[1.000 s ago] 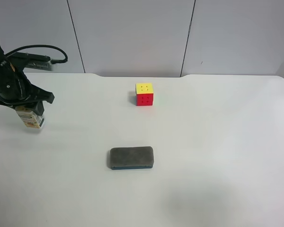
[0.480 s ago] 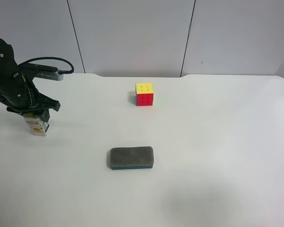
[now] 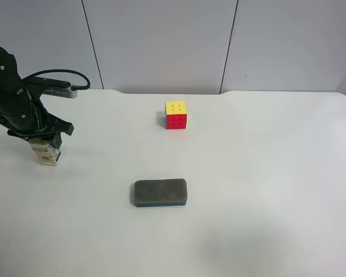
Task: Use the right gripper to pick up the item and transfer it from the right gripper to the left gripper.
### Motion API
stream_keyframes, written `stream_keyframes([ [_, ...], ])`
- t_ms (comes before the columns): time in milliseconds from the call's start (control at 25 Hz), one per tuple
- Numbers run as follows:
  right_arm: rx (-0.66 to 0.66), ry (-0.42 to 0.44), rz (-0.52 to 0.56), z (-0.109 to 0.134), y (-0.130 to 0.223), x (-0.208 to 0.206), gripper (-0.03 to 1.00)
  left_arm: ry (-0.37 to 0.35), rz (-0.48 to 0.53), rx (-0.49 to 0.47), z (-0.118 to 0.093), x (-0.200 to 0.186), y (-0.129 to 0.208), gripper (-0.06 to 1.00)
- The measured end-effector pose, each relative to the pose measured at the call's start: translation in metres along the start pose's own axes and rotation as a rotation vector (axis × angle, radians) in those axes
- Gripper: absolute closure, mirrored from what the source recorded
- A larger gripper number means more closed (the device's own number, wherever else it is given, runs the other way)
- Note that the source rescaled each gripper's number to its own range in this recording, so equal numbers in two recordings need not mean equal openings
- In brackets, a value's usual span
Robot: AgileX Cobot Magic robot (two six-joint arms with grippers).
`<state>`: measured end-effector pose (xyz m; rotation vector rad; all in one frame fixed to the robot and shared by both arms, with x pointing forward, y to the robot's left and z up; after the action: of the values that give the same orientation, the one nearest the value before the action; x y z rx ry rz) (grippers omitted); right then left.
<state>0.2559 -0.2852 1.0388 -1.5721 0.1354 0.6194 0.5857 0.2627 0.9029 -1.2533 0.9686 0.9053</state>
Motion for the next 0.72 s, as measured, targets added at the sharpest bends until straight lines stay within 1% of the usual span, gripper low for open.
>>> stream_keyframes([
  [40, 0.000, 0.000, 0.000, 0.000, 0.000, 0.000, -0.03, 0.000, 0.000, -0.001, 0.000, 0.000, 0.000, 0.44],
  [120, 0.000, 0.000, 0.000, 0.000, 0.000, 0.000, -0.03, 0.000, -0.001, -0.001, 0.000, 0.000, 0.000, 0.14],
  [160, 0.000, 0.000, 0.000, 0.000, 0.000, 0.000, -0.03, 0.000, -0.001, -0.001, 0.000, 0.000, 0.000, 0.05],
  [200, 0.000, 0.000, 0.000, 0.000, 0.000, 0.000, -0.03, 0.000, -0.001, 0.000, 0.000, 0.000, 0.000, 0.01],
  [240, 0.000, 0.000, 0.000, 0.000, 0.000, 0.000, -0.03, 0.000, -0.003, 0.000, 0.000, 0.000, -0.001, -0.02],
  [280, 0.000, 0.000, 0.000, 0.000, 0.000, 0.000, -0.03, 0.000, -0.004, -0.001, 0.000, 0.000, -0.001, -0.04],
  [440, 0.000, 0.000, 0.000, 0.000, 0.000, 0.000, -0.03, -0.004, -0.006, -0.003, 0.001, -0.008, -0.005, -0.05],
  [560, 0.000, 0.000, 0.000, 0.000, 0.000, 0.000, -0.03, -0.014, -0.004, -0.009, 0.003, -0.027, -0.013, -0.05],
  [720, 0.000, 0.000, 0.000, 0.000, 0.000, 0.000, -0.03, -0.035, 0.039, -0.021, 0.008, -0.059, -0.020, -0.06],
])
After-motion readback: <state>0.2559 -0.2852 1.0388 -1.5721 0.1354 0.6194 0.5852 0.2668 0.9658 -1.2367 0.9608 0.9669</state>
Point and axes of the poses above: a point on each arm's last joint axis where the gripper is mounted, x pointing out along that axis toward the gripper, z along the wrist's bending axis when the last joint is at zero, y = z × x, the point moved 3 cm from there along x, pointing out along that axis toward the gripper, and after that the axes turned 2 degrees about -x, right-handed, at the moved point
